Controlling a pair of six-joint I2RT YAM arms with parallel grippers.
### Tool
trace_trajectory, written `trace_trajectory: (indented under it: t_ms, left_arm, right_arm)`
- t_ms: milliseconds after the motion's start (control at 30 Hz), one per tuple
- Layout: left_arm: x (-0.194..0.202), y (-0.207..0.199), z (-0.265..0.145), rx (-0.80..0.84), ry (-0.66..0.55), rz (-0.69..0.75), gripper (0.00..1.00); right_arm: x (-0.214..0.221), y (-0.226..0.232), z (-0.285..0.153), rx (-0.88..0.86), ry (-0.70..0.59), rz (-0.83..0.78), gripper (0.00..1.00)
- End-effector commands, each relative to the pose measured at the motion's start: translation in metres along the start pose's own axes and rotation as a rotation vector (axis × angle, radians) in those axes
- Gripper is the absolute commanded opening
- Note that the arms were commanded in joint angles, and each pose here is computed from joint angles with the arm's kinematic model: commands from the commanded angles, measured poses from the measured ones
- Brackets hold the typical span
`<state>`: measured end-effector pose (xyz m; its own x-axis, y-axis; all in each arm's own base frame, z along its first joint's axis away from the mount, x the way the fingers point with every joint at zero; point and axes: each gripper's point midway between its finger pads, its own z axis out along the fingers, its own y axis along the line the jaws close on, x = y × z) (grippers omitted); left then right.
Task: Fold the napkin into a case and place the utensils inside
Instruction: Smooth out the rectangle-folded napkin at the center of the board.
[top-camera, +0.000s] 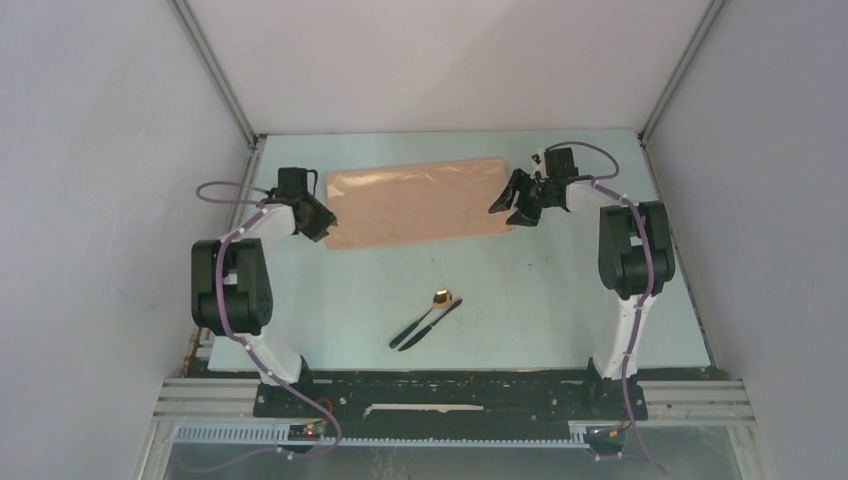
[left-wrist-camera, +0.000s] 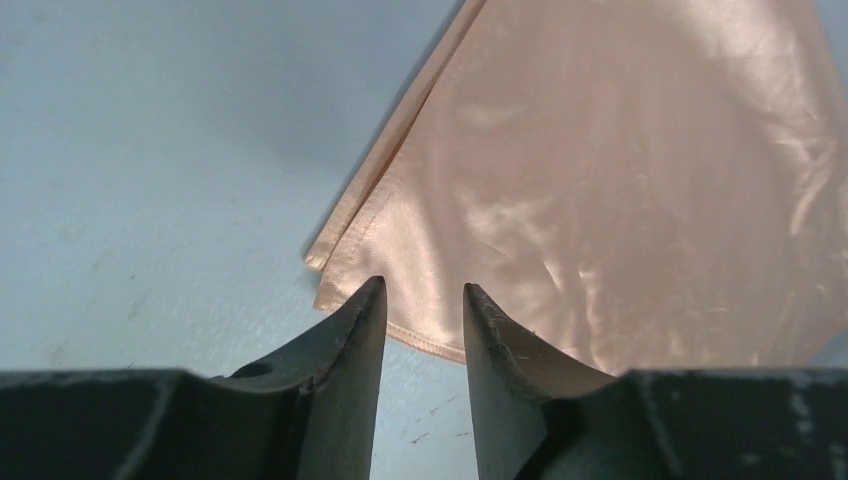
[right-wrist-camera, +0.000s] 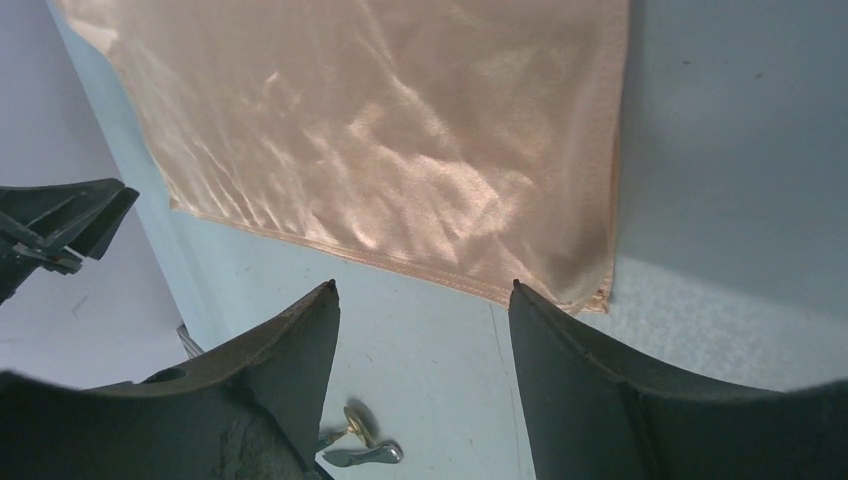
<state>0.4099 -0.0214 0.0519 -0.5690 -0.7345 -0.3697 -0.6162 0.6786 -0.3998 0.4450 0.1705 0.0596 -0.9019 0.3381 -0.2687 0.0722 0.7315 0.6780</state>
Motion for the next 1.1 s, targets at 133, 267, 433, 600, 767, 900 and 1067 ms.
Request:
trace_trajectory:
  t_ms: [133, 267, 433, 600, 767, 900, 1067]
  left_arm:
    - [0.013, 0.023, -0.029, -0.07, -0.101, 0.031, 0.35]
    - [0.028, 0.038, -0.016, -0.135, -0.037, 0.044, 0.31]
    - [0.026, 0.041, -0.009, -0.162, -0.043, 0.032, 0.3]
    - [0.017, 0.036, -0.003, -0.159, -0.058, 0.026, 0.35]
    - [0.018, 0.032, 0.002, -0.143, -0.049, 0.012, 0.29]
    - [0.016, 0.034, 0.003, -0.155, -0.046, 0.007, 0.23]
    - [0.013, 0.037, 0.003, -0.181, -0.042, 0.003, 0.16]
  right_arm:
    - [0.001, 0.028, -0.02, -0.015, -0.038, -0.087, 0.7]
    - [0.0, 0.03, -0.032, -0.022, -0.059, -0.105, 0.7]
    - [-0.003, 0.035, -0.045, -0.074, -0.084, -0.092, 0.7]
    - [-0.002, 0.044, -0.051, -0.107, -0.093, -0.098, 0.69]
    - [-0.002, 0.05, -0.054, -0.132, -0.096, -0.099, 0.69]
    - [-0.002, 0.051, -0.054, -0.137, -0.094, -0.099, 0.68]
    - [-0.003, 0.052, -0.058, -0.135, -0.103, -0.105, 0.68]
